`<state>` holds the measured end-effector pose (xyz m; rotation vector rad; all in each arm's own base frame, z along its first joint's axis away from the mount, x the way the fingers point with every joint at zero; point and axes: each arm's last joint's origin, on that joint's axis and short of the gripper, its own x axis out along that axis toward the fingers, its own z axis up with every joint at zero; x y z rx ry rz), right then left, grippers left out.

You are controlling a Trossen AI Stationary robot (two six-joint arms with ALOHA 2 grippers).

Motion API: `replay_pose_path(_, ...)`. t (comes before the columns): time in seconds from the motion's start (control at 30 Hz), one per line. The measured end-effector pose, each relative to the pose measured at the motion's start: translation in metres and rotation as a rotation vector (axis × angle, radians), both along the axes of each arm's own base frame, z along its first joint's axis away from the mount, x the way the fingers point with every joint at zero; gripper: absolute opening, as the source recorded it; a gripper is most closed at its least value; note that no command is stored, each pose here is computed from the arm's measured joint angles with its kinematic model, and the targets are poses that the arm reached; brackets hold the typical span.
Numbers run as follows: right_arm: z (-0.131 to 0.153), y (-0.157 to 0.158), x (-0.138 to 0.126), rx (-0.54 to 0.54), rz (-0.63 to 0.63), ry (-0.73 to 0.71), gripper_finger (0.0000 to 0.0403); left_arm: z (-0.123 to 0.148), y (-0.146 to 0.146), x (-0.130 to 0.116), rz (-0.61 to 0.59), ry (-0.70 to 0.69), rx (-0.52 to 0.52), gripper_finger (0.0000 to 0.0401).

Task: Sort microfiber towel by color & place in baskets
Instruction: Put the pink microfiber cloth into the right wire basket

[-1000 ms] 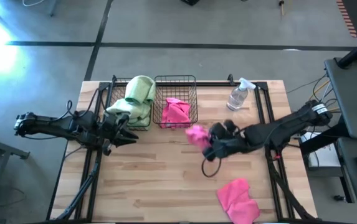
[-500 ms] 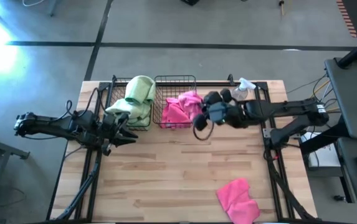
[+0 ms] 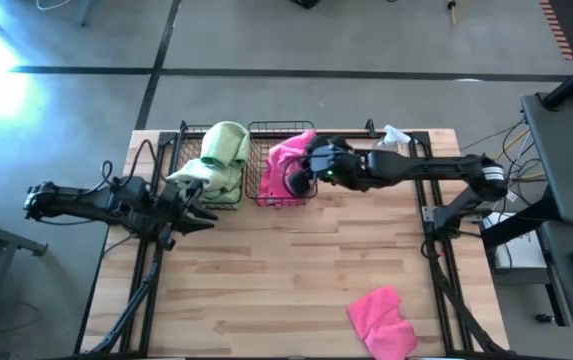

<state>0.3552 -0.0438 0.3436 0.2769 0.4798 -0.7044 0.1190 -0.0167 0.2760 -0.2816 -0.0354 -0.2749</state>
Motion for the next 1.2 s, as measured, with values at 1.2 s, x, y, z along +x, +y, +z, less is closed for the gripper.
replay_pose_path(1.2, -0.015, 0.106, -0.076, 0.703, 0.134, 0.741, 0.0138, 0.005, 0.001, -0.009, 0.007, -0.057, 0.009, 0.0080)
